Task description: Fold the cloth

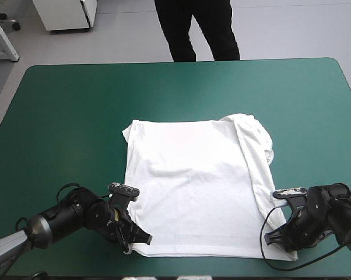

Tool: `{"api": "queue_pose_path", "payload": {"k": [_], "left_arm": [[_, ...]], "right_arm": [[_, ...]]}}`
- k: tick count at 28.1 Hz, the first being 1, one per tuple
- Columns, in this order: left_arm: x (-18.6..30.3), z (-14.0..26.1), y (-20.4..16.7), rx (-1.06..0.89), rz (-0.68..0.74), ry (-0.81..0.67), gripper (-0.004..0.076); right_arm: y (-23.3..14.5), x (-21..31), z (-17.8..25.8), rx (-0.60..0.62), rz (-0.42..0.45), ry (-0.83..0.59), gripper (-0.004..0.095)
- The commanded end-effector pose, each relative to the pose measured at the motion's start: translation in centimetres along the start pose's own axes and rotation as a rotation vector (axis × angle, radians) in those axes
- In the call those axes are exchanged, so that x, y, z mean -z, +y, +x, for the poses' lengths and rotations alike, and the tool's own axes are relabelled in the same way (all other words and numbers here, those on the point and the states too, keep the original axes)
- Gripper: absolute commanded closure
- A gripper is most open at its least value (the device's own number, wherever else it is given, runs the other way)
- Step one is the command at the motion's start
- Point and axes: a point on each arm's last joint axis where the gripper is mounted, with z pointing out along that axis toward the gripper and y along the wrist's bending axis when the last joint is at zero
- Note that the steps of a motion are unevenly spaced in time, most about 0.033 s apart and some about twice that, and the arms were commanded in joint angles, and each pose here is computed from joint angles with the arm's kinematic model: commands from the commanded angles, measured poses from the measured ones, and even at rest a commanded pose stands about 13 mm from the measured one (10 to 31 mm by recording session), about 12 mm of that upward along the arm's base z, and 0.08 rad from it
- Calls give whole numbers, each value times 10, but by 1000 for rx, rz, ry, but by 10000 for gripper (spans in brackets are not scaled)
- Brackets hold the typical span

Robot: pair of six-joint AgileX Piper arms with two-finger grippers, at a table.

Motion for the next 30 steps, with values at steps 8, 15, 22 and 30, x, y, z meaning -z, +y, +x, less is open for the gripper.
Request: {"api": "queue_pose_path", "payload": {"k": [8, 15, 22, 30], "left_arm": [[82, -38, -24, -114, 28, -258, 733], [190, -58, -44, -283, 29, -545, 733], [317, -60, -51, -399, -59, -1044, 733], [434, -32, -47, -477, -223, -1603, 733]], "right_arm": [[14, 67, -27, 20, -84, -306, 925], [24, 182, -33, 66, -80, -672, 925], [30, 306, -13, 109, -9, -1138, 925], [33, 411, 15, 107, 70, -1555, 925]]}}
